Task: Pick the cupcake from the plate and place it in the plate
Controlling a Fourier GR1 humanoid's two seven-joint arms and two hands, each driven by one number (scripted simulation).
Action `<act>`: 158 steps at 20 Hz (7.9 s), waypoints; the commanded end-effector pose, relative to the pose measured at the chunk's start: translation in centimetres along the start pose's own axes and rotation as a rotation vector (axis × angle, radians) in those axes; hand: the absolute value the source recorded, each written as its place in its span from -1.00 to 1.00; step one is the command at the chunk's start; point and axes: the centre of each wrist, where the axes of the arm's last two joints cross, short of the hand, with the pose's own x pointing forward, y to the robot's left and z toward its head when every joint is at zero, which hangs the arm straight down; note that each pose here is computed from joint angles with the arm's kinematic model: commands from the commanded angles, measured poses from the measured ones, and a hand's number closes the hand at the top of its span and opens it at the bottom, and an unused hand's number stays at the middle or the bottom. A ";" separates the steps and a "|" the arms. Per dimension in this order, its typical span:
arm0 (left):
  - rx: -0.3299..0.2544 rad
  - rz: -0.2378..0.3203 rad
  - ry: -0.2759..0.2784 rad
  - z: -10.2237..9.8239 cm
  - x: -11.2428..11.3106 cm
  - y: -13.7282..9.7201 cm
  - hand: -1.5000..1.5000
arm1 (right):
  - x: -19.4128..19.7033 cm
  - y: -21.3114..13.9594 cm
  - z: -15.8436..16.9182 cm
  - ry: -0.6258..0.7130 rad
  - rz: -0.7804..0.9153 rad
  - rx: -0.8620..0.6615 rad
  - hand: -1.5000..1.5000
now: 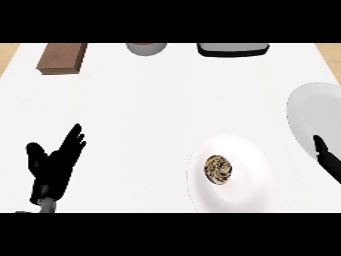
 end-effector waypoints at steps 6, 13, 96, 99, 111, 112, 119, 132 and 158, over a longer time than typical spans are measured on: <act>-0.083 0.034 0.021 0.7 -1.1 -3.6 0.00 | 2.8 -2.5 7.2 -0.029 0.092 -0.013 -1.00; -0.083 0.030 -0.004 0.1 -1.1 -3.1 0.00 | 6.2 -2.8 6.3 0.128 0.402 0.380 -1.00; -0.043 0.049 0.018 0.3 -2.1 -2.7 0.00 | 8.0 -3.7 14.4 -0.343 0.421 0.621 1.00; -0.050 0.045 0.020 0.2 -2.5 -2.4 0.00 | 8.0 -5.7 11.7 -0.302 0.383 0.553 1.00; -0.100 0.021 0.003 0.5 0.0 -2.0 0.00 | -0.6 -12.7 0.5 -0.212 0.252 0.288 1.00; -0.111 0.022 0.000 -0.5 0.3 -2.4 0.00 | -1.8 -11.7 -0.3 -0.226 0.280 0.270 1.00; -0.113 0.017 0.006 -1.1 0.0 -1.5 0.00 | -5.7 -9.6 -7.5 -0.203 0.287 0.210 1.00; -0.148 0.013 -0.002 -1.8 0.8 -3.8 0.00 | -7.3 -11.3 -13.0 -0.028 0.572 0.345 -1.00; -0.128 0.023 0.001 -0.7 -0.6 -3.2 0.00 | -5.6 -18.9 -13.7 0.061 -0.118 0.471 -1.00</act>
